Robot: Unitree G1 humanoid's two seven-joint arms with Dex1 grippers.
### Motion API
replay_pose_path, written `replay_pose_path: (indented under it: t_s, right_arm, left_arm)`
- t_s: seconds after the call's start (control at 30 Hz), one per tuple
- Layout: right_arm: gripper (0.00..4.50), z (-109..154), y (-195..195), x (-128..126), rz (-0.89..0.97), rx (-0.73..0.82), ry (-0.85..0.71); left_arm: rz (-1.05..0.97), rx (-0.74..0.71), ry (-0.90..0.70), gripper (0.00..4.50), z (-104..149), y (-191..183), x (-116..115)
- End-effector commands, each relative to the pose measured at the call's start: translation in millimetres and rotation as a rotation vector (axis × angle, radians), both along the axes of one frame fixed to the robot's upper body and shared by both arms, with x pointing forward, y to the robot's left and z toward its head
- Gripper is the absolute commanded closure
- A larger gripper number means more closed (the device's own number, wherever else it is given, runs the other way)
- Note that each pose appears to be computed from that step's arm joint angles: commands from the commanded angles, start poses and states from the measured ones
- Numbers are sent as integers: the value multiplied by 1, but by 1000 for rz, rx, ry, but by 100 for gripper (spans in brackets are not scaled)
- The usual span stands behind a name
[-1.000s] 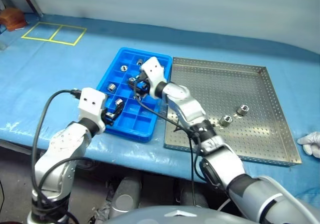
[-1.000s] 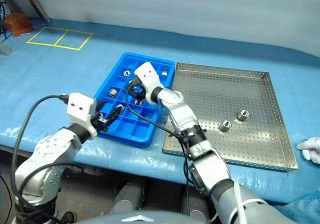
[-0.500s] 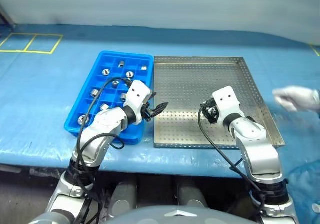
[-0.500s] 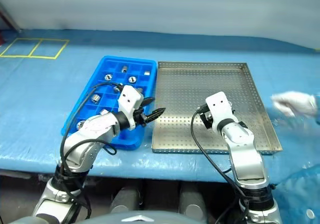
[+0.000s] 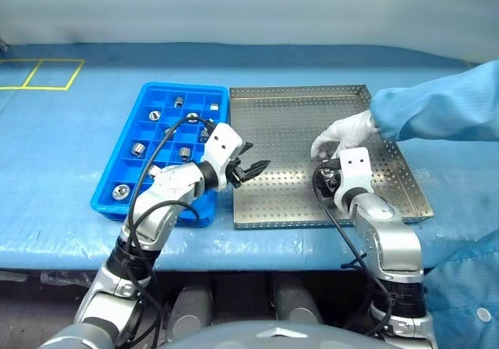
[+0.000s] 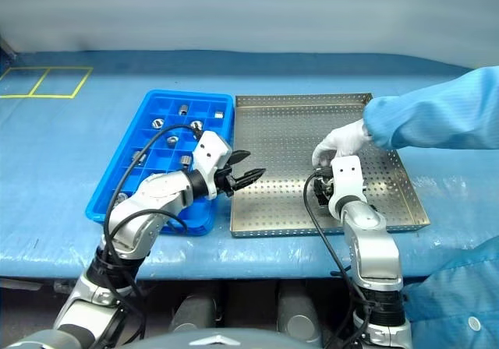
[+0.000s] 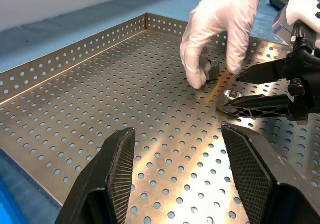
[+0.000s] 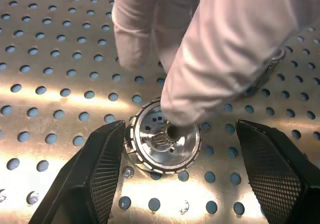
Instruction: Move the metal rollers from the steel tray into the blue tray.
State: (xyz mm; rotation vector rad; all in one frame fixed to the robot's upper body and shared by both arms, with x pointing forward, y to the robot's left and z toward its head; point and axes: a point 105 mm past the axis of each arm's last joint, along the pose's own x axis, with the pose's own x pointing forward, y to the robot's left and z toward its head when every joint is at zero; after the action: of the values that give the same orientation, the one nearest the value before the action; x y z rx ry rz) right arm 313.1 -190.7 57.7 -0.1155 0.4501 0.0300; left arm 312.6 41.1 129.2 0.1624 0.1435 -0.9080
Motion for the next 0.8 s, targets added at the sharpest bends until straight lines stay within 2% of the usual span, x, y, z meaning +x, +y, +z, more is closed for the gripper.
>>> replay_pose_path:
  t_s: [0.03,0.1,0.2,0.33,0.8]
  right_arm:
    - [79,9,1,7,-9,36,-53]
    - [79,6,2,9,-10,46,-47]
    - [135,4,3,10,-18,59,-44]
    - [261,5,5,11,-1,53,-44]
    - [261,14,11,11,50,40,-71]
  left_arm:
    - [14,-10,-38,151,9,2,1]
    - [22,-8,-36,151,8,4,1]
    - [35,-6,-36,151,8,6,2]
    - [44,-3,-36,151,7,8,2]
    - [74,12,-37,151,6,17,3]
